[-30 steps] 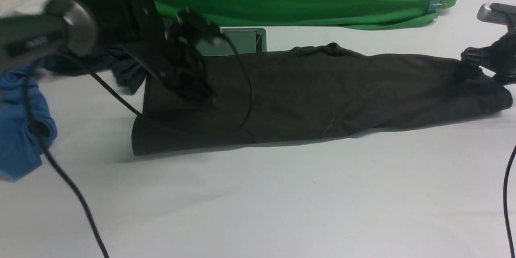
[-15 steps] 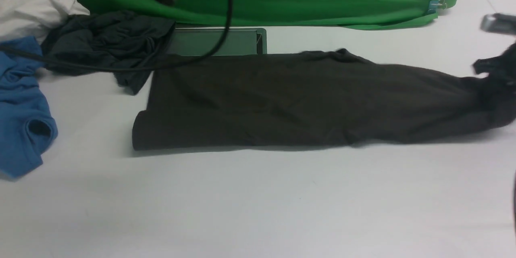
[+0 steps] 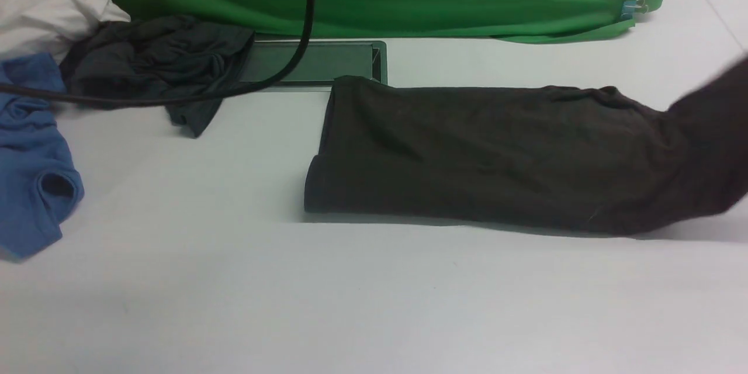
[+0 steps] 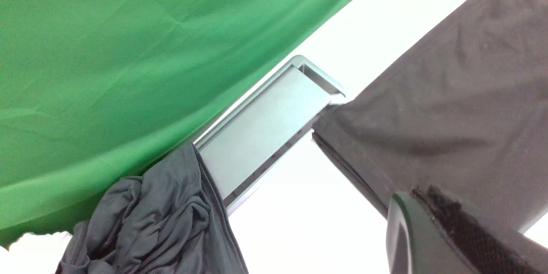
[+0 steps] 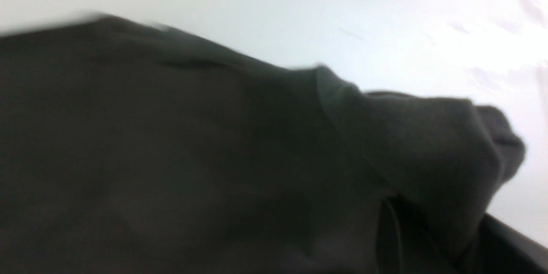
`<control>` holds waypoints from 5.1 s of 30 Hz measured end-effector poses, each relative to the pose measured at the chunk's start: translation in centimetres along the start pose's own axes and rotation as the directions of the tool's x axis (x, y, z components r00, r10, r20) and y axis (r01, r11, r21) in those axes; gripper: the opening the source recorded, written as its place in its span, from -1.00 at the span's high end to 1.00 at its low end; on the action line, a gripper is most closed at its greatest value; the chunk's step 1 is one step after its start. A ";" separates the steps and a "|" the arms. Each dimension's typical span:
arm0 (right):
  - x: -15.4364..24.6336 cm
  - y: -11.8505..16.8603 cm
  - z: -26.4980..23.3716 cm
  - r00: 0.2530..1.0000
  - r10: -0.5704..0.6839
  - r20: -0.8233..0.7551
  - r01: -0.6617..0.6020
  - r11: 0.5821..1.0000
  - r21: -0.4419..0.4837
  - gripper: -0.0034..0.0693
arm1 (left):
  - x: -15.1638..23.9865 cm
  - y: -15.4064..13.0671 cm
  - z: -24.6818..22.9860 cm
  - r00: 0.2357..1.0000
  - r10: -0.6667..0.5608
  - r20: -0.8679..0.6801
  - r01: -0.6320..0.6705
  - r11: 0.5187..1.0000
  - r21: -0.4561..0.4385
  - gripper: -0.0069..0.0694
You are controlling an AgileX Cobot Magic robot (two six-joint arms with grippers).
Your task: Fold a long-sleeved shirt on a white desktop.
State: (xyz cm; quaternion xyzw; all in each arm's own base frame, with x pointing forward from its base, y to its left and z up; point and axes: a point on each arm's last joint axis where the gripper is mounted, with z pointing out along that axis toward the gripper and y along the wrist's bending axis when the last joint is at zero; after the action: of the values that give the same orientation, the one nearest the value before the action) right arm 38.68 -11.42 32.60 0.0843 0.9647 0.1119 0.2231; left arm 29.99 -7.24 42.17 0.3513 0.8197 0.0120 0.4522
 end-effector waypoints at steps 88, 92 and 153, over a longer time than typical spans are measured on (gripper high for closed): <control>6.1 20.4 13.7 0.922 -0.364 -0.131 0.341 0.925 -0.168 0.73 | 10.8 -1.4 22.7 0.900 -0.279 -0.335 0.341 0.929 0.141 0.78; 4.7 18.0 15.5 0.938 -0.338 -0.073 0.332 0.940 -0.081 0.71 | 6.2 0.0 16.4 0.946 -0.262 -0.188 0.287 0.951 0.117 0.78; 31.4 8.7 -6.0 0.797 -0.137 0.589 0.248 0.962 -0.112 0.76 | 22.4 -15.1 -11.7 0.823 -0.124 0.554 0.280 0.938 -0.205 0.78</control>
State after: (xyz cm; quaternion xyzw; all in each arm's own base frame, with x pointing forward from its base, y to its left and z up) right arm 9.14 2.49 27.17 -0.0055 0.8410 0.1462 0.5210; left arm 5.02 -1.97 27.55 0.1840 0.6845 -0.0197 0.7052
